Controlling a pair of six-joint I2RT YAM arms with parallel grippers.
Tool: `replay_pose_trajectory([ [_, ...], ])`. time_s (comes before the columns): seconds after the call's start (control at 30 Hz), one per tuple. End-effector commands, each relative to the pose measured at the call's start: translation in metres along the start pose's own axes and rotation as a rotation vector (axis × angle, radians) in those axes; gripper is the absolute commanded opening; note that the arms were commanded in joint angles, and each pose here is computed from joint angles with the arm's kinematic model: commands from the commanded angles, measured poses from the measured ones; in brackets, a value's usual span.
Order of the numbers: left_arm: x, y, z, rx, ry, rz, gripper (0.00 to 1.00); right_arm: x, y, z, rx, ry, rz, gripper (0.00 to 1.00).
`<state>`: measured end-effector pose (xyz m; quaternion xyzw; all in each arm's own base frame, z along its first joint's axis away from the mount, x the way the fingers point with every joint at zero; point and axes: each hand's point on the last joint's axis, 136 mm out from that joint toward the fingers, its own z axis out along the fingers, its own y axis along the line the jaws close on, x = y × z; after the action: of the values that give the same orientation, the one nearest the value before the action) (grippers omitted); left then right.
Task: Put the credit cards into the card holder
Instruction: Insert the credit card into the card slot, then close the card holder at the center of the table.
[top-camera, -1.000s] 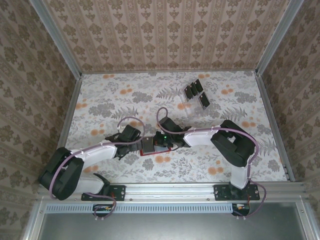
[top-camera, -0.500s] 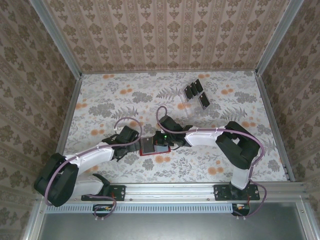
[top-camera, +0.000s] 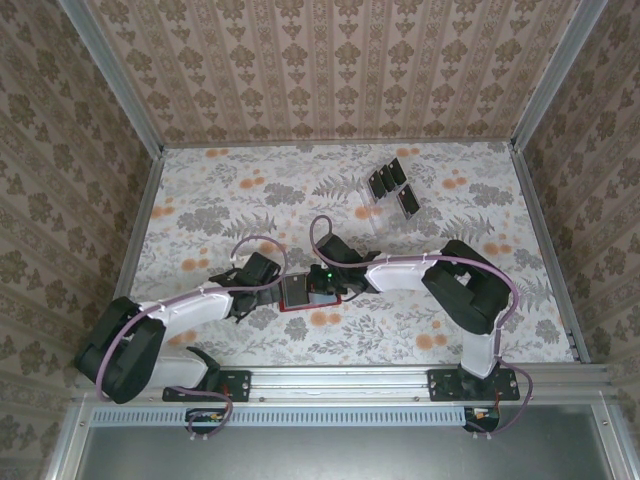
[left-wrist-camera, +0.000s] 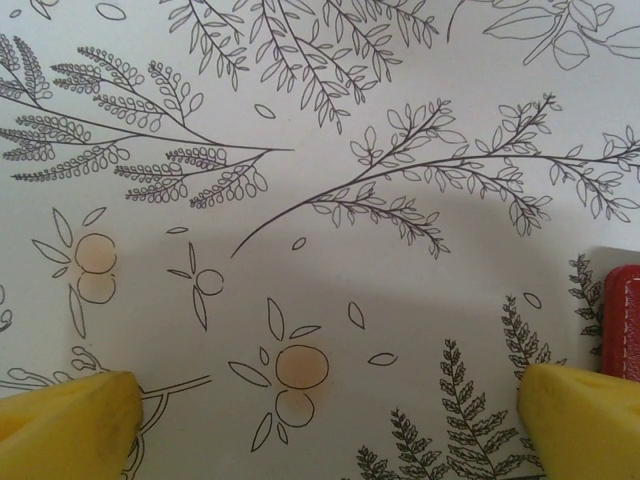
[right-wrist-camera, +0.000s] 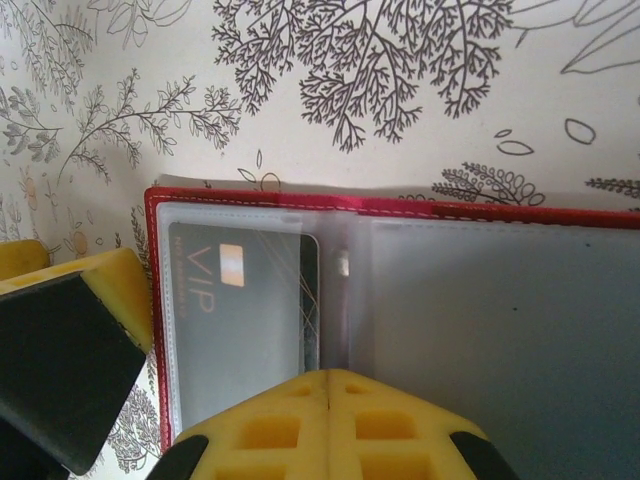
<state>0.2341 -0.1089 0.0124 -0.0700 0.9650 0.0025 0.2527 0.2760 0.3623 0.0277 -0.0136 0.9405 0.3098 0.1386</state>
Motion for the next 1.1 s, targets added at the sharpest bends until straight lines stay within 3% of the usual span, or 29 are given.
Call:
replay_pose_trajectory([
  [0.0,0.017,-0.002,0.012,0.010,0.058,-0.007,1.00,0.001,0.008,0.004,-0.009,0.015,-0.015,0.01],
  [0.3,0.018,-0.003,0.011,0.017,0.058,-0.005,1.00,0.002,0.021,0.005,-0.049,0.027,-0.013,0.00],
  [0.47,0.010,0.000,0.003,0.007,0.040,0.005,1.00,-0.007,0.037,-0.015,-0.087,-0.012,-0.039,0.02],
  [0.53,0.004,0.001,-0.004,0.009,0.022,0.005,1.00,-0.012,0.044,-0.030,-0.101,-0.042,-0.059,0.08],
  [0.67,-0.012,-0.002,-0.017,0.073,-0.017,-0.020,1.00,-0.018,0.049,-0.066,-0.109,-0.113,-0.085,0.36],
  [0.77,-0.022,-0.010,-0.024,0.164,-0.038,-0.056,1.00,-0.018,0.033,-0.094,-0.030,-0.170,-0.106,0.50],
  [0.97,-0.041,-0.043,-0.045,0.404,-0.108,-0.068,1.00,-0.020,-0.016,-0.125,0.185,-0.236,-0.153,0.67],
  [1.07,-0.046,-0.055,-0.050,0.480,-0.120,-0.079,1.00,-0.019,-0.031,-0.120,0.243,-0.222,-0.167,0.69],
])
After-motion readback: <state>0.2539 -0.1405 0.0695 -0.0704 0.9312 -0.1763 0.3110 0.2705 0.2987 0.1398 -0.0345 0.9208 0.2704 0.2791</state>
